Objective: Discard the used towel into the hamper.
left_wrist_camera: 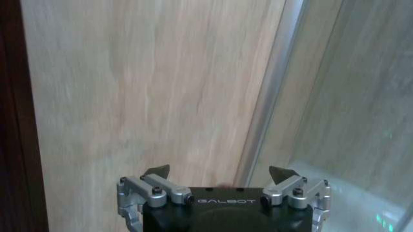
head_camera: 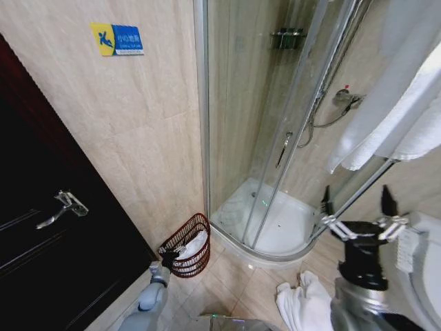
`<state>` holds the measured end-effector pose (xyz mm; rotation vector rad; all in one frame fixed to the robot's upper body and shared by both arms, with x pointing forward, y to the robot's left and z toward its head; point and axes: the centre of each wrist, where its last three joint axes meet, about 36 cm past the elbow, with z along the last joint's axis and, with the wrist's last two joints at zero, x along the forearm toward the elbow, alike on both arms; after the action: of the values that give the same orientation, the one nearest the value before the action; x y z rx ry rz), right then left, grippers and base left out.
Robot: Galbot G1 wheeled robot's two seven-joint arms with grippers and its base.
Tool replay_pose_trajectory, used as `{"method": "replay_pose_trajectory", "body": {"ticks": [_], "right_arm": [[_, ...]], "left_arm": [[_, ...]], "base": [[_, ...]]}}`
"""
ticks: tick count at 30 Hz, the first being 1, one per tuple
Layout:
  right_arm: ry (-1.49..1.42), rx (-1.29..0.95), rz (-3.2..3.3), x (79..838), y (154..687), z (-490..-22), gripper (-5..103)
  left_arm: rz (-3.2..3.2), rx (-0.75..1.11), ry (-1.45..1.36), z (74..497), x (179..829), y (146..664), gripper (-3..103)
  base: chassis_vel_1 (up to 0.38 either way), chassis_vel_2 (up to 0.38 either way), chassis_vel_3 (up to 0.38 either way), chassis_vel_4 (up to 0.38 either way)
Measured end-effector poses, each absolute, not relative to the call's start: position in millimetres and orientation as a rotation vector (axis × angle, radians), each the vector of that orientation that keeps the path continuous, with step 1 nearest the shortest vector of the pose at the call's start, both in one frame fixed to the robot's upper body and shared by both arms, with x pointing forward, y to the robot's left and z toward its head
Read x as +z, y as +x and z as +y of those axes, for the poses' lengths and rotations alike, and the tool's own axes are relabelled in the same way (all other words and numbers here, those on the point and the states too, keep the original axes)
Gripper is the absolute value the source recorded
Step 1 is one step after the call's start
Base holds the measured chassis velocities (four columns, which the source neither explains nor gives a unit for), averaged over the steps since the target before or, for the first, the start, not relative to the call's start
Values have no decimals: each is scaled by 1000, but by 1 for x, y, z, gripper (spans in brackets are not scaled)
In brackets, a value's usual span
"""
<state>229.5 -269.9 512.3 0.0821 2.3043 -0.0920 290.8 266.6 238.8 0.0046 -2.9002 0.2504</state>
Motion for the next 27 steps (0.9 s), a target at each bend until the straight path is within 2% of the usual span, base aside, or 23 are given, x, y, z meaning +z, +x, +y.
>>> {"method": "replay_pose_trajectory", "body": {"ticks": [4, 12, 27], "right_arm": [[117, -61, 2333, 521, 232, -265, 100], [159, -42, 2448, 523, 234, -266, 100], [380, -42, 2621, 523, 232, -270, 100]], "left_arm": [[-3033, 252, 19, 266, 297, 283, 100], [-3169, 283, 40, 262, 372, 265, 100], [-3295, 350, 43, 225, 450, 226, 100]], "base": [[0, 0, 0, 0], [0, 0, 0, 0], [0, 0, 0, 0]]}}
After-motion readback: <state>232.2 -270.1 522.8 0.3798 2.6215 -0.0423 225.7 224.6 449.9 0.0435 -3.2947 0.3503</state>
